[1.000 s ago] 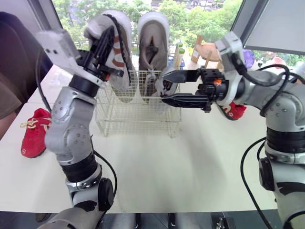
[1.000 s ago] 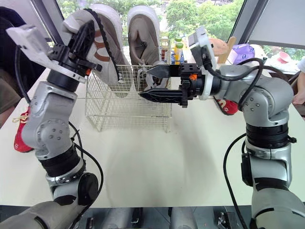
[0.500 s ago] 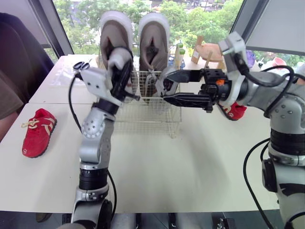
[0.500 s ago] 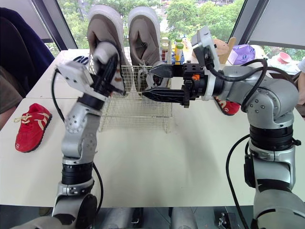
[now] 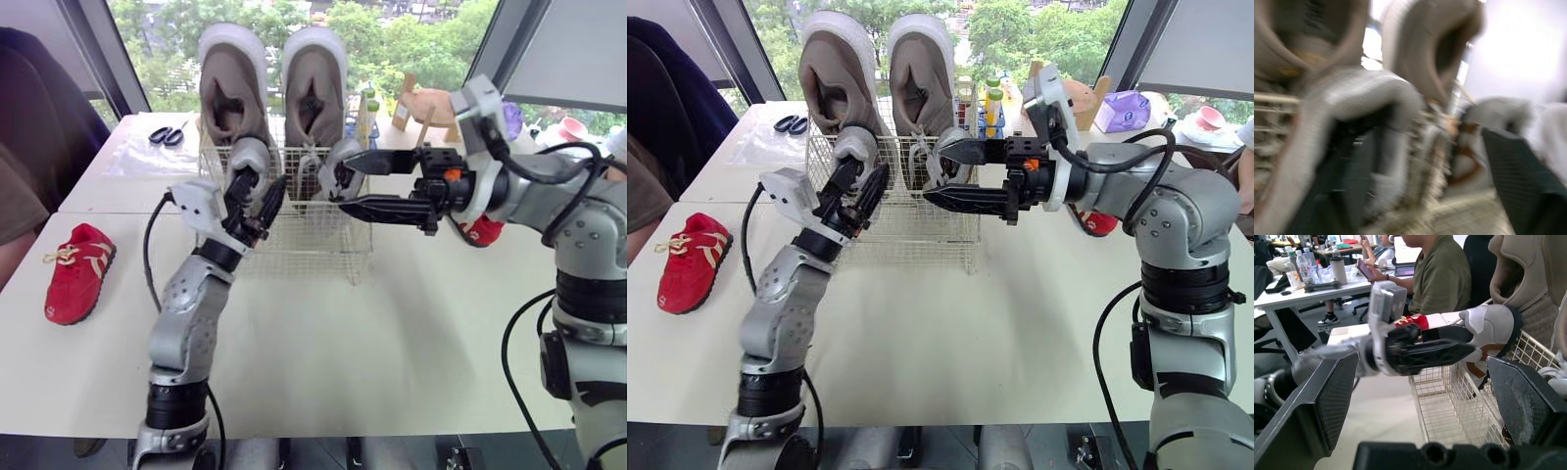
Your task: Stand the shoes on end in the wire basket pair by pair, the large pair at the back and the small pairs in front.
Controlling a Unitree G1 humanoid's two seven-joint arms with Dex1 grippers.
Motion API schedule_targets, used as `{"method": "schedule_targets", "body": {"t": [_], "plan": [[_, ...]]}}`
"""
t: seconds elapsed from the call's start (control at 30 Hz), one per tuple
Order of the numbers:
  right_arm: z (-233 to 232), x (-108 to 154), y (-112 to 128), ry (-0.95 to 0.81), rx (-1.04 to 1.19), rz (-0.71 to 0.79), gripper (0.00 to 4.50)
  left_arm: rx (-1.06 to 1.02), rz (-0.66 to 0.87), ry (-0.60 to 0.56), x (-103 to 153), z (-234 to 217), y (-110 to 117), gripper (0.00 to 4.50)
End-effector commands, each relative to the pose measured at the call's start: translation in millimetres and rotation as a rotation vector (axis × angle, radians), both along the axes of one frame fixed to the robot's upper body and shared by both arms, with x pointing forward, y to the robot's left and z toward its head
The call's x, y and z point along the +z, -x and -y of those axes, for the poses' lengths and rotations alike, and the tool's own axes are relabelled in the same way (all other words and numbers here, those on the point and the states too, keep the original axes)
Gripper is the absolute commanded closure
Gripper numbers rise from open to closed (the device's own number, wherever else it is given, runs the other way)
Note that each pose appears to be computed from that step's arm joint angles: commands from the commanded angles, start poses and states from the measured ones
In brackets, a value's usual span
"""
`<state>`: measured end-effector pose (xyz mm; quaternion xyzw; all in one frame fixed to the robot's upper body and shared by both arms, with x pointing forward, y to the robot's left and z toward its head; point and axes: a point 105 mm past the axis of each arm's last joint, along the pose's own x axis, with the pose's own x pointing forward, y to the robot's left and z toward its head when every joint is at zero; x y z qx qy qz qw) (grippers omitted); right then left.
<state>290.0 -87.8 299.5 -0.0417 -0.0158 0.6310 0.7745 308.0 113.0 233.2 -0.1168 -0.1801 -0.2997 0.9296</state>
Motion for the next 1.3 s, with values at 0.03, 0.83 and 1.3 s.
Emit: {"method": "schedule_targets", "body": {"t": [0.03,0.83,1.3], "plan": [[20.1,22.7,-17.6,-0.152,-0.133,0.052,0.0,-0.065,-0.014,-0.077,9.6,-12.2,25.3,1.03],[236.9,-116.4,-73.7,-0.076,-1.317,0.093,0.0,-0.408,-0.339,-0.096,-53.0,33.3,85.0,0.05],[239.8,-147.5,-107.3,-0.095,-1.31,-0.031,0.0,-0.333,-0.318,-0.121,-61.5,27.9,75.6,0.05]]}}
